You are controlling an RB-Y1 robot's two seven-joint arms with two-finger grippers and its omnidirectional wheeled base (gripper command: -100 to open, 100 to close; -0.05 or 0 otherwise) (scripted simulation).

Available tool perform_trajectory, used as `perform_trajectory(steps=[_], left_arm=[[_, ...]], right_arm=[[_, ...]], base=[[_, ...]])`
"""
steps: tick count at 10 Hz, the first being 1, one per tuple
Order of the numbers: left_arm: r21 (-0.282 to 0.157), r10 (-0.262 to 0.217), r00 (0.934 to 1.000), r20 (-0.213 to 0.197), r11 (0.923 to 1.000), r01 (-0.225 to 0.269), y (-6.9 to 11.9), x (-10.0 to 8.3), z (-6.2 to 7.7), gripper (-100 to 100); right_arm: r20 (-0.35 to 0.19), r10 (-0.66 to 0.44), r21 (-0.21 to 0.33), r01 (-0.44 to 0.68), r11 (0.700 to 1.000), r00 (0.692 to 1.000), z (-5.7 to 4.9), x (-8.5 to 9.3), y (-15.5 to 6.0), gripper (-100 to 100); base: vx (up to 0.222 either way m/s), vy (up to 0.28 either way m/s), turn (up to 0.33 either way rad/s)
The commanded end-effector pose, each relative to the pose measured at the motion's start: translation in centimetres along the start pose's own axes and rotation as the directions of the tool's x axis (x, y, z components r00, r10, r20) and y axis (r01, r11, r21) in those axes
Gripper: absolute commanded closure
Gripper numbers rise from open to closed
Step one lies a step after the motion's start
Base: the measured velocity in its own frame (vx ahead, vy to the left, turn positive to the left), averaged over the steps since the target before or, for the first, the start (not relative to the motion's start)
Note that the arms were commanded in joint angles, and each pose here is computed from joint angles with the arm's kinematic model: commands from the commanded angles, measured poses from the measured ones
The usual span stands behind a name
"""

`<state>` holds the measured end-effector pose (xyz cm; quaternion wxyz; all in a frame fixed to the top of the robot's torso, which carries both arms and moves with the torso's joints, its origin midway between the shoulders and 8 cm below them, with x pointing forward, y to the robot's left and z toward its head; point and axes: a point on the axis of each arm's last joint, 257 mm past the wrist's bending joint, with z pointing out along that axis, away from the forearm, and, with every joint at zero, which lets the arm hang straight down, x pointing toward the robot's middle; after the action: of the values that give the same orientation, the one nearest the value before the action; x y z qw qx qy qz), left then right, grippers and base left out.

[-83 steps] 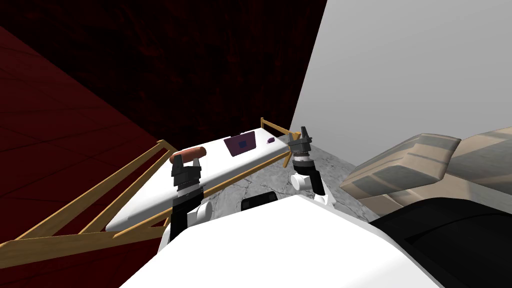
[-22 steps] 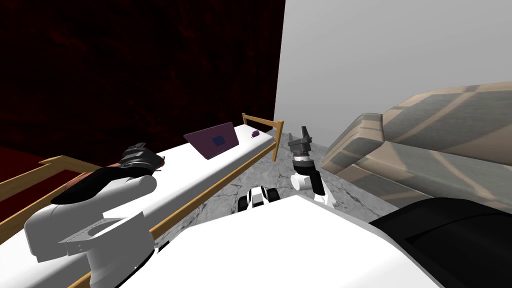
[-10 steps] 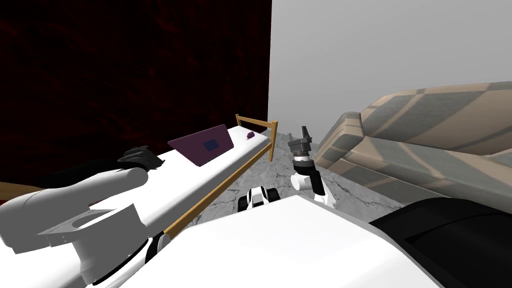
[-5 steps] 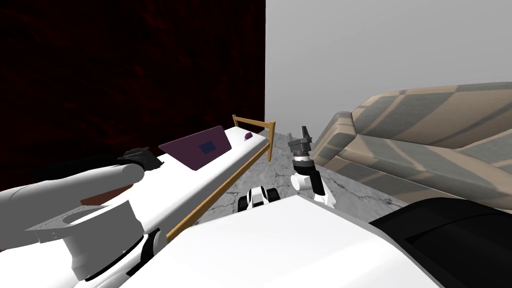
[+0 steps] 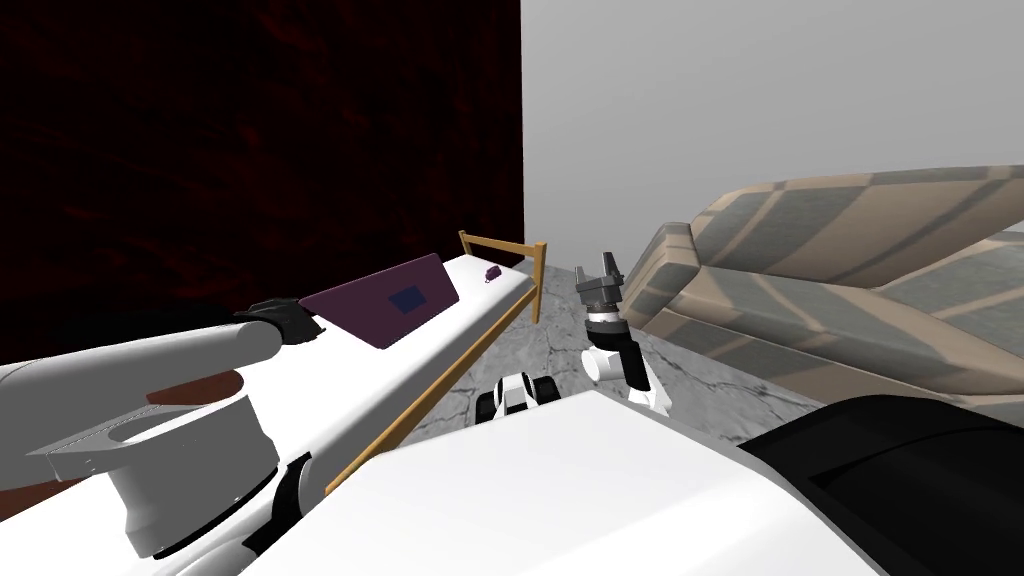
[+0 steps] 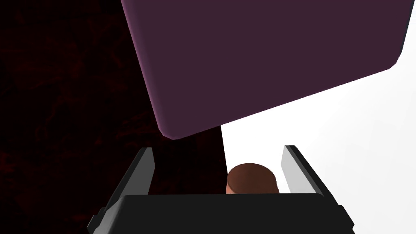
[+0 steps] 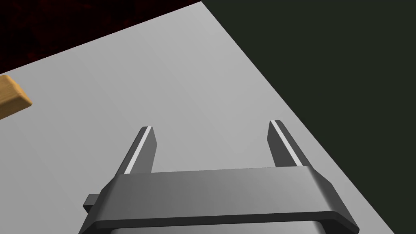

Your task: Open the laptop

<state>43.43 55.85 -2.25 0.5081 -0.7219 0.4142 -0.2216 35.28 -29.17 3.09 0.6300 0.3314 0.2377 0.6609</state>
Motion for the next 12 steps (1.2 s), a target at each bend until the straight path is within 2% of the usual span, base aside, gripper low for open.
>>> perform_trajectory(steps=[1,6,8,11,12], left_arm=[[-0.044,0.02,0.9995,0.026,0.9989,-0.018,-0.1,-0.7,-0.3,-100],[-0.114,0.053,0.9956,0.078,0.9925,-0.044,-0.2,-2.3,-1.1,-100],[-0.128,0.063,0.9935,0.094,0.9905,-0.051,-0.4,-2.9,-1.4,-100],[-0.125,0.06,0.9942,0.089,0.991,-0.049,0.0,-2.6,-0.2,-100],[-0.127,0.06,0.9942,0.089,0.9907,-0.049,0.0,-2.6,-0.4,-100]], right_arm=[[0.0,0.0,0.0,0.0,1.0,1.0,0.0,0.0,0.0,0],[0.0,0.0,0.0,0.0,1.0,1.0,0.0,0.0,0.0,0],[0.0,0.0,0.0,0.0,1.0,1.0,0.0,0.0,0.0,0],[0.0,0.0,0.0,0.0,1.0,1.0,0.0,0.0,0.0,0],[0.0,0.0,0.0,0.0,1.0,1.0,0.0,0.0,0.0,0]], base=[[0.03,0.025,-0.149],[0.024,0.019,-0.083],[0.021,0.013,-0.058],[0.025,0.022,-0.002],[0.017,0.016,-0.002]])
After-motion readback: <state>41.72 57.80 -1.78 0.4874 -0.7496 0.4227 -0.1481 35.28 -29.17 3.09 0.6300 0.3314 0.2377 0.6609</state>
